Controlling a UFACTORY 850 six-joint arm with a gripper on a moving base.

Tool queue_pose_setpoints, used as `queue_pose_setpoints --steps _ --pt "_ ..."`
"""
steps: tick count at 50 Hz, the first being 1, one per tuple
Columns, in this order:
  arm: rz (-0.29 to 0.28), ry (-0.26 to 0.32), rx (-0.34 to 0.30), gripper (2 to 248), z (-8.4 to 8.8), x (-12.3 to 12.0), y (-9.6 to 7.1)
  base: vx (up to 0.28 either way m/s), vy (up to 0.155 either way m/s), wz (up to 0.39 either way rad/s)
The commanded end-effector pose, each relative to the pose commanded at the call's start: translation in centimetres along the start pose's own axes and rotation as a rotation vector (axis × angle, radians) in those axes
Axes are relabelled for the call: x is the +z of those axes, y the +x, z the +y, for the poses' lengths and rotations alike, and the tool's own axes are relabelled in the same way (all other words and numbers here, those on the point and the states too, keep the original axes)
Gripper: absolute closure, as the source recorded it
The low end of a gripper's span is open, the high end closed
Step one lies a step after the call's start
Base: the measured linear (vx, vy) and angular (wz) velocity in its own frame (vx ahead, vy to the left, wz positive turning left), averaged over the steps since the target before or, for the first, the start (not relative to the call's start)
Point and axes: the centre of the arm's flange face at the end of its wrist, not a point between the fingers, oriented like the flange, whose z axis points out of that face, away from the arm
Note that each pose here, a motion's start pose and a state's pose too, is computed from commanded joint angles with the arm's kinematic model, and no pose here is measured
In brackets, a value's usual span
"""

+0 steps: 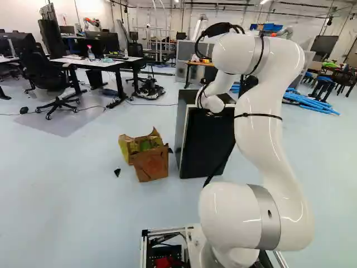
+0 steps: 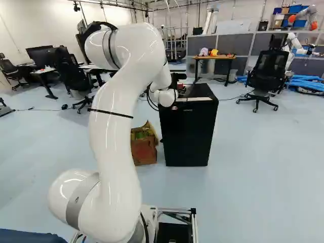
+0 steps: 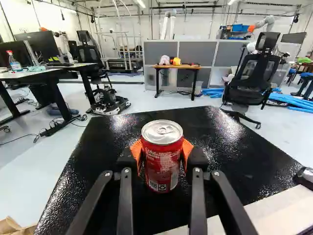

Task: Grab a drink from the fridge

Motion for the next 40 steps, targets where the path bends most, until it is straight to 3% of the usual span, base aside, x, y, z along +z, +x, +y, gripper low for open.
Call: queue_pose_setpoints --steps 2,3,40 --pt "0.0 0.0 0.0 135 0.0 0.0 0.0 0.0 0.0 0.0" --pt "0.001 0.0 0.0 152 0.0 0.0 0.1 0.0 0.0 0.0" --pt "0.056 -0.001 -0.001 152 0.0 -0.7 3.8 0.0 0.0 0.0"
